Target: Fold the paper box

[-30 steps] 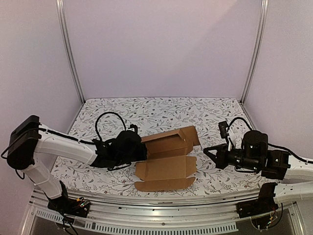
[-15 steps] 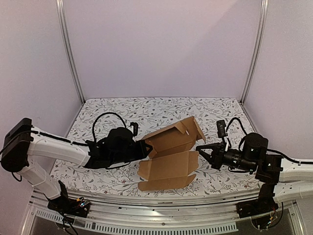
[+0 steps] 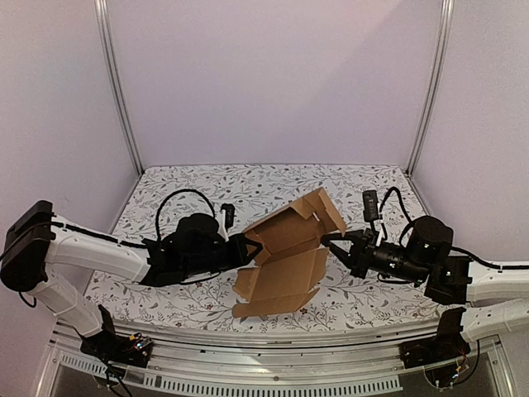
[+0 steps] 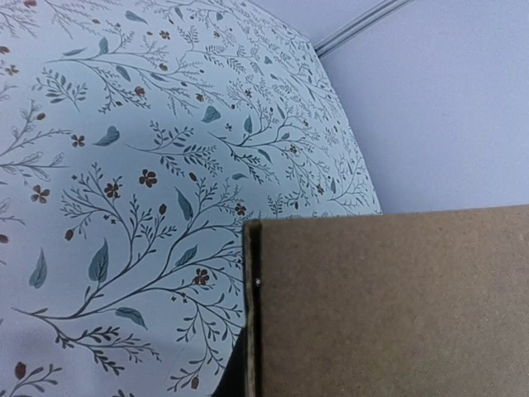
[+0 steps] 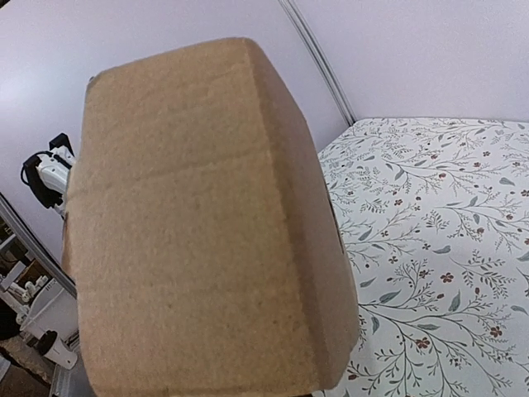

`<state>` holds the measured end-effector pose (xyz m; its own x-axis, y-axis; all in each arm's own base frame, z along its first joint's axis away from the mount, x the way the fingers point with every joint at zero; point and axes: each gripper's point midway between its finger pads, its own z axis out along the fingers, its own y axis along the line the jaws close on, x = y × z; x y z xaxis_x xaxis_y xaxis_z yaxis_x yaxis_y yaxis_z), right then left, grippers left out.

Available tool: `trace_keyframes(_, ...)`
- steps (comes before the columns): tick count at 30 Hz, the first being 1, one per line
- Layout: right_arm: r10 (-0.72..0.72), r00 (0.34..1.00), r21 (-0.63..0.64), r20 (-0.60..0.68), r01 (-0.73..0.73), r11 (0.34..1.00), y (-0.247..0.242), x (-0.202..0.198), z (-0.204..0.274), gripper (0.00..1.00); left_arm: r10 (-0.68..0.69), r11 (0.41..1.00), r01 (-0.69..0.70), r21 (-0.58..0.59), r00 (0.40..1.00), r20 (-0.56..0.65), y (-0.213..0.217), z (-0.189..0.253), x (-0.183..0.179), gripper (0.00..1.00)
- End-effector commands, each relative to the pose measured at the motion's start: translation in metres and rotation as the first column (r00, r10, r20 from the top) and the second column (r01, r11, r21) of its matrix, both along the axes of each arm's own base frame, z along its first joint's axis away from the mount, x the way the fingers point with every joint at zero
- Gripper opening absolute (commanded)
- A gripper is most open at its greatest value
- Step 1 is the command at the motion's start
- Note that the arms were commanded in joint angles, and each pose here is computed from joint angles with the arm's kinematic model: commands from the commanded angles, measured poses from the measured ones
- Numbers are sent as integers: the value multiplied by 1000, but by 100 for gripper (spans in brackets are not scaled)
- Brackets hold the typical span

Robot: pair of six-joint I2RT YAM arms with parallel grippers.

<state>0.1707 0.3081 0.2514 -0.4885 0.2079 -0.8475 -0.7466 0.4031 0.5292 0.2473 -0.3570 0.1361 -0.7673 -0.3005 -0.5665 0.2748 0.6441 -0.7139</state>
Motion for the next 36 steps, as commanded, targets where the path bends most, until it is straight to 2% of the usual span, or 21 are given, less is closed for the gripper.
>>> trace_keyframes(1, 43, 997, 60, 56, -47, 997, 8, -7, 30, 0, -26, 1000, 26, -8, 999, 22, 0, 3, 0, 0)
trace_keyframes(13, -4, 999, 10, 33, 4, 1000, 14, 4, 13, 0, -66, 997, 68, -38, 997, 45, -6, 12, -4, 0)
trace_keyframes(25, -68, 998, -160, 3, 68, 985, 8, 10, -30, 0, -58, 998, 58, -2, 996, 68, 0, 15, -1, 0)
trace_keyframes(36, -87, 995, -283, 45, 96, 954, -32, -3, -33, 15, 22, 995, -31, 92, 996, 91, 24, 6, 15, 0)
